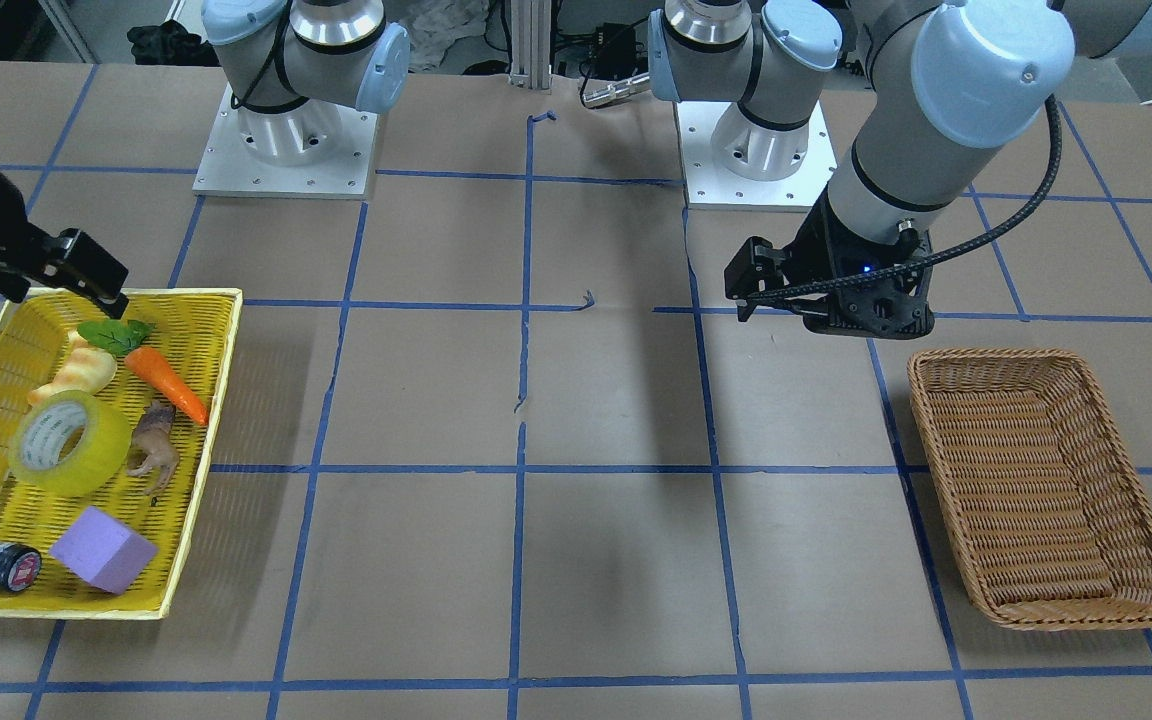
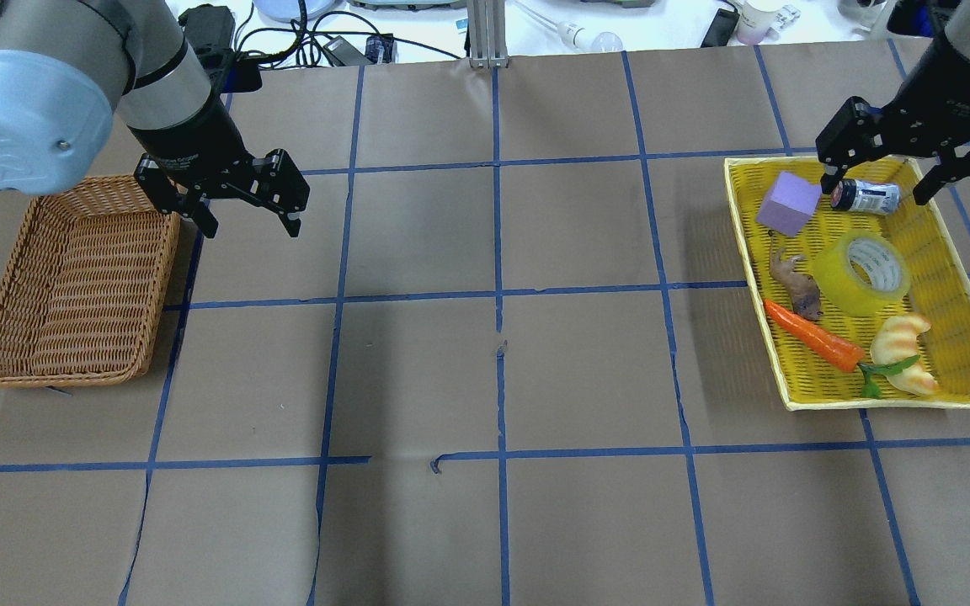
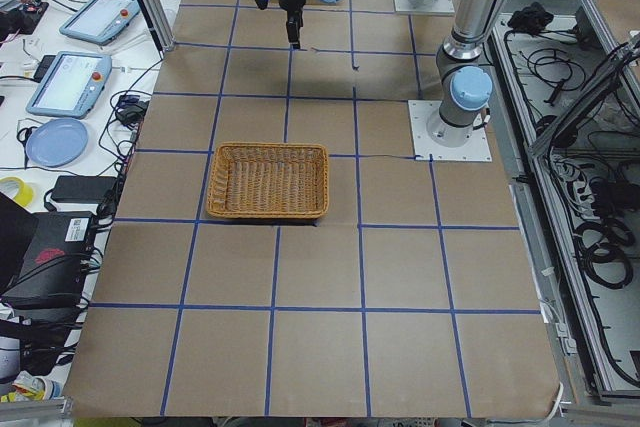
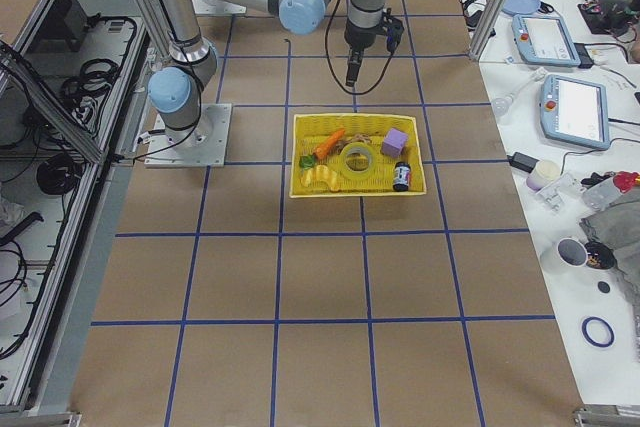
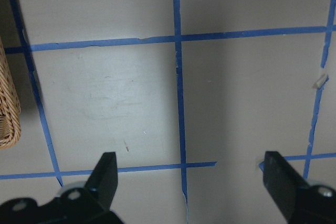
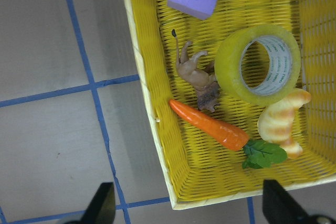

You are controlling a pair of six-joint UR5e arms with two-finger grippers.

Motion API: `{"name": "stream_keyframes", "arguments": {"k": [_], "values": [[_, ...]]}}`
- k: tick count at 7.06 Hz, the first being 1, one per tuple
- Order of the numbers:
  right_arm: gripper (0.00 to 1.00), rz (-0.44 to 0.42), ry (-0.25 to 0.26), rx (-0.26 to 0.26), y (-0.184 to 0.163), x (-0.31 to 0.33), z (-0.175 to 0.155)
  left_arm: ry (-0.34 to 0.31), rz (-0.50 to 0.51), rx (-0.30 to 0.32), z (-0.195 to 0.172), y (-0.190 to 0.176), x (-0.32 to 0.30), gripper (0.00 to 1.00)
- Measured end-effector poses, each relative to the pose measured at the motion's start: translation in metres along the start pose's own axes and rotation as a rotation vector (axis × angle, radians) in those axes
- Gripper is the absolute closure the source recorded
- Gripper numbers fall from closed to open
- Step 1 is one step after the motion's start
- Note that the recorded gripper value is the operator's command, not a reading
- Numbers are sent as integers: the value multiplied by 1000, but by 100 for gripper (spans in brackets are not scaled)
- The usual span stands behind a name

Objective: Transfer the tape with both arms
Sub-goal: 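Lower the right gripper into the tray onto the tape roll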

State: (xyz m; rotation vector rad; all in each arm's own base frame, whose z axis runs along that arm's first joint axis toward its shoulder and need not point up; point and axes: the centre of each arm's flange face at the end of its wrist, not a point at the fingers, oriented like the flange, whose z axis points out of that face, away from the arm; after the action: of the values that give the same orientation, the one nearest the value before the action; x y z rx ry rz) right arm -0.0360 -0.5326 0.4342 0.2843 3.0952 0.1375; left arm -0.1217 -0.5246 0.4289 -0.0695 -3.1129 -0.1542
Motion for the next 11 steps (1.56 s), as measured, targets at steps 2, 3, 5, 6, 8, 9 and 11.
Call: {"name": "stream_keyframes", "arguments": {"k": [2,3,5,6,8,9,11], "values": [[0,-24,-8,-5,-40,28,41,1,1,-2,1,-1,0,0],[0,-20,-17,-14,-55,43,61,1,0,-3,2,-2,-1,0],[0,-13,-35,-44,-64,66,105,1,-2,-9,7,-5,-2,0],[0,-11,-38,-44,-61,67,127,1,-2,-9,8,-7,-2,0],[0,-10,-38,-41,-57,67,159,-1,-2,-8,11,-10,-3,0],[0,-9,-39,-50,-58,68,170,-1,-3,-8,12,-11,-3,0],[19,-6,-45,-73,-63,69,189,-2,-3,-7,12,-11,-4,0]]}}
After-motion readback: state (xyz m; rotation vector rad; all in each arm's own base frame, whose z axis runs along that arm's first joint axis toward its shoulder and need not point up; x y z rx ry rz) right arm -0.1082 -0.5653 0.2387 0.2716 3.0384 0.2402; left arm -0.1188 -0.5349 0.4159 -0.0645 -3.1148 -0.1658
